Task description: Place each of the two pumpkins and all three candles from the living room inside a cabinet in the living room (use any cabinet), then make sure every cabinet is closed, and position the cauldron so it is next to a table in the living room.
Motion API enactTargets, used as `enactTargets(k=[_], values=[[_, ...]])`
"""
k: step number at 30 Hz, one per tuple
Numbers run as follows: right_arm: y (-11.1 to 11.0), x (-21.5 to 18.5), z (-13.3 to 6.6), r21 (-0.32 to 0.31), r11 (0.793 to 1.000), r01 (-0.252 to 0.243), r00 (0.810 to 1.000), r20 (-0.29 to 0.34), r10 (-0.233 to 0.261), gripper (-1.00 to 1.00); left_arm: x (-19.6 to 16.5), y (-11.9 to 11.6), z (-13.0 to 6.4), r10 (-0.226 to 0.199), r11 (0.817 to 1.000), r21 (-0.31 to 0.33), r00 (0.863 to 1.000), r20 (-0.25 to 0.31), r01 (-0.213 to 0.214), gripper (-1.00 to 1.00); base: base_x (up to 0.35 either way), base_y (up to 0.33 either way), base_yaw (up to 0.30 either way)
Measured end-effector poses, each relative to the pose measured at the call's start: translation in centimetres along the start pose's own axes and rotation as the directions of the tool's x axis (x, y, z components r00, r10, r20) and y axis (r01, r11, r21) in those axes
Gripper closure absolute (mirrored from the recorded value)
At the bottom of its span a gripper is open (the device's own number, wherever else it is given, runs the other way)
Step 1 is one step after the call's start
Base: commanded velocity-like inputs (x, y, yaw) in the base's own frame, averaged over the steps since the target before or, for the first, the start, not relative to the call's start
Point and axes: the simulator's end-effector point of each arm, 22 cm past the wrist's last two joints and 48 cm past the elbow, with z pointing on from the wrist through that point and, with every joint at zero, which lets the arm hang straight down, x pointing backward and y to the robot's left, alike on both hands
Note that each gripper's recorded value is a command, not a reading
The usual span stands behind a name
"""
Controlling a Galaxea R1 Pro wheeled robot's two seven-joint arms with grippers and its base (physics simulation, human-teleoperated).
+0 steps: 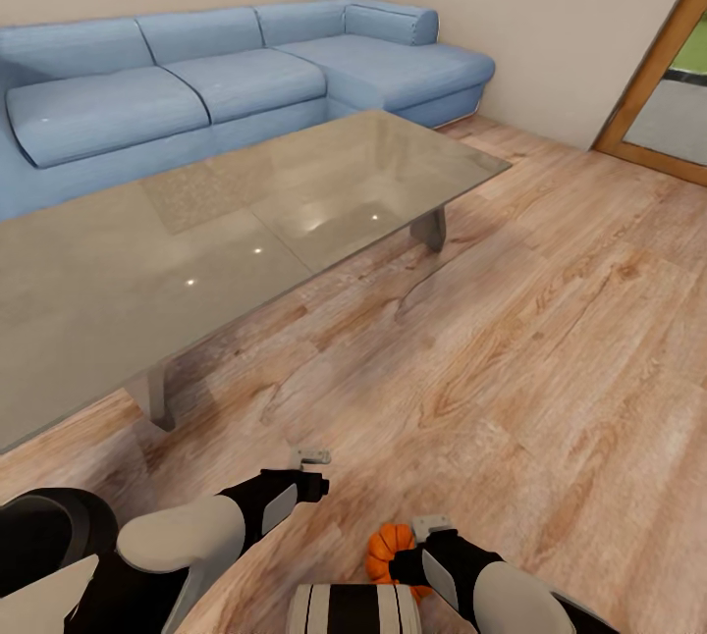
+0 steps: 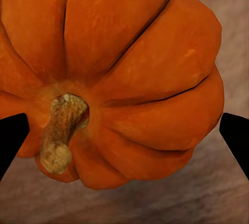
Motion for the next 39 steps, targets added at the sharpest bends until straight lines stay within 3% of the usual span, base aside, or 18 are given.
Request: enactTargets(k=[34,36,38,39], values=[[0.0,-0.1,0.0,-0.001,1.0,-0.002,1.0,-0.01,0.002,1.0,-0.3,0.1,0.0,0.003,1.0,-0.001,1.0,-0.001,-0.003,-1.0,0.0,0.0,0.0],[-0.4,-1.2,-0.3,0.011,1.0,0.02,1.0,0.019,-0.02,1.0,-0.6,0.0,-0.1,0.004,1.0,-0.002,1.0,0.002,-0.004,-1.0,0.0,0.0,0.0],[-0.8,-2.2,-0.7,0.022,1.0,0.012,0.999,0.044,-0.013,1.0,-0.9,0.0,-0.5,0.006,1.0,-0.002,1.0,0.009,-0.006,-1.0,0.0,0.0,0.0],[-2.1,-3.9,-1.2,0.057,0.998,0.012,0.997,0.078,-0.016,1.0,-1.1,0.0,-0.6,0.006,1.0,-0.002,1.0,0.012,-0.006,-1.0,0.0,0.0,0.0]])
